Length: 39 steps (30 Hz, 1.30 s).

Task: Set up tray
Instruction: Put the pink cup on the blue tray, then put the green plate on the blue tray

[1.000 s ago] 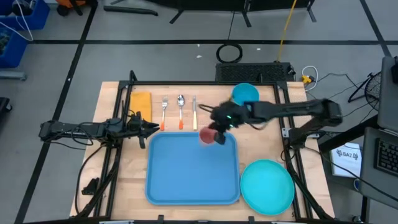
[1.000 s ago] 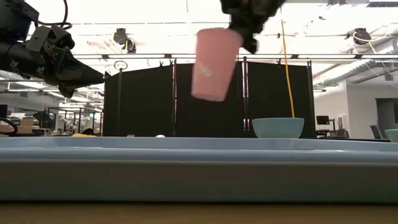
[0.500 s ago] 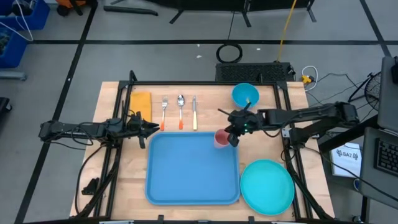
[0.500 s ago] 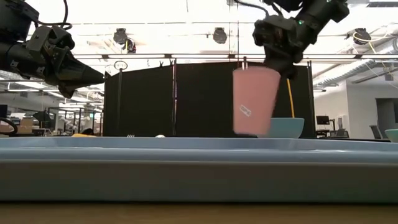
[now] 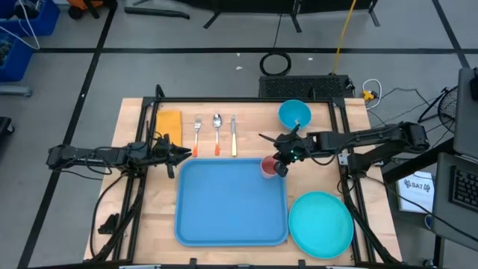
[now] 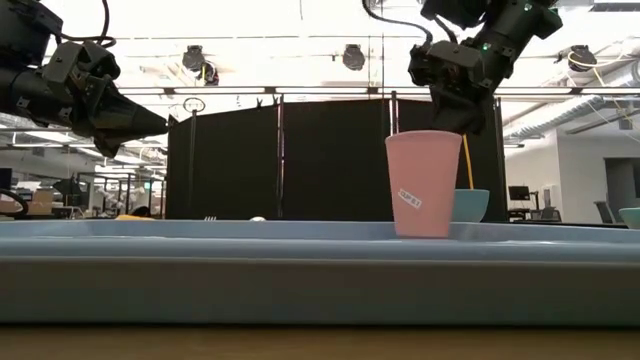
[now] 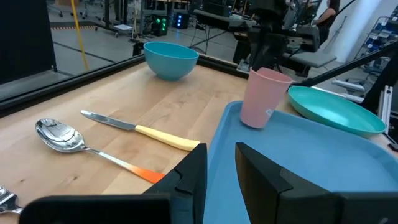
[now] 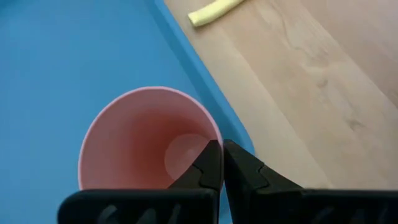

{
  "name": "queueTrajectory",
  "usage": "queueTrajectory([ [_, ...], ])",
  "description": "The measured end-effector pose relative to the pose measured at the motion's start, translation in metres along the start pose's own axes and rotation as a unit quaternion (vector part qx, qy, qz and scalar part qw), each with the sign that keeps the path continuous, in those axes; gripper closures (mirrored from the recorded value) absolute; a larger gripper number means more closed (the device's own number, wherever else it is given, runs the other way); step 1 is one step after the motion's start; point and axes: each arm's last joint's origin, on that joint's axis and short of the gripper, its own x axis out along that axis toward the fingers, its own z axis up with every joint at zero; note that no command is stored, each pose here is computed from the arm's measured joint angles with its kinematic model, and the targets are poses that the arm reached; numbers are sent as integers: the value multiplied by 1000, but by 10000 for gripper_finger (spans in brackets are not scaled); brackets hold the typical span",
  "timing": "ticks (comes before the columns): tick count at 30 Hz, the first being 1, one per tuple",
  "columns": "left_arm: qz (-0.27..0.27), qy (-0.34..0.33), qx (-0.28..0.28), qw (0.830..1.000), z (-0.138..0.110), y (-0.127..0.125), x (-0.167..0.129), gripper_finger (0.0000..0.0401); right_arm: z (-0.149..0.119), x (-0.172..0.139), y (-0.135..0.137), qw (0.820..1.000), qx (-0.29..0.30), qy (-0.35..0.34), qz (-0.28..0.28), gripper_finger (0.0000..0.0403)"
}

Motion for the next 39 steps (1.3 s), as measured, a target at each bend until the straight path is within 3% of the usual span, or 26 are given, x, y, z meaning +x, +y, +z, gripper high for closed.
queueTrajectory([
  [7, 0, 0, 0, 1000, 0, 0, 0, 313, -1, 13, 1, 1000, -13, 14, -9, 403],
  [17, -4, 2, 0, 1000, 0, 0, 0, 313, 0, 12, 2, 1000, -17, 5, -1, 370],
  [26, -4, 2, 0, 1000, 0, 0, 0, 313, 2, 11, 3, 1000, -17, -4, 2, 369],
  [39, -5, 2, -1, 1000, 0, 0, 0, 313, 8, -4, 4, 999, -10, -47, 23, 280],
])
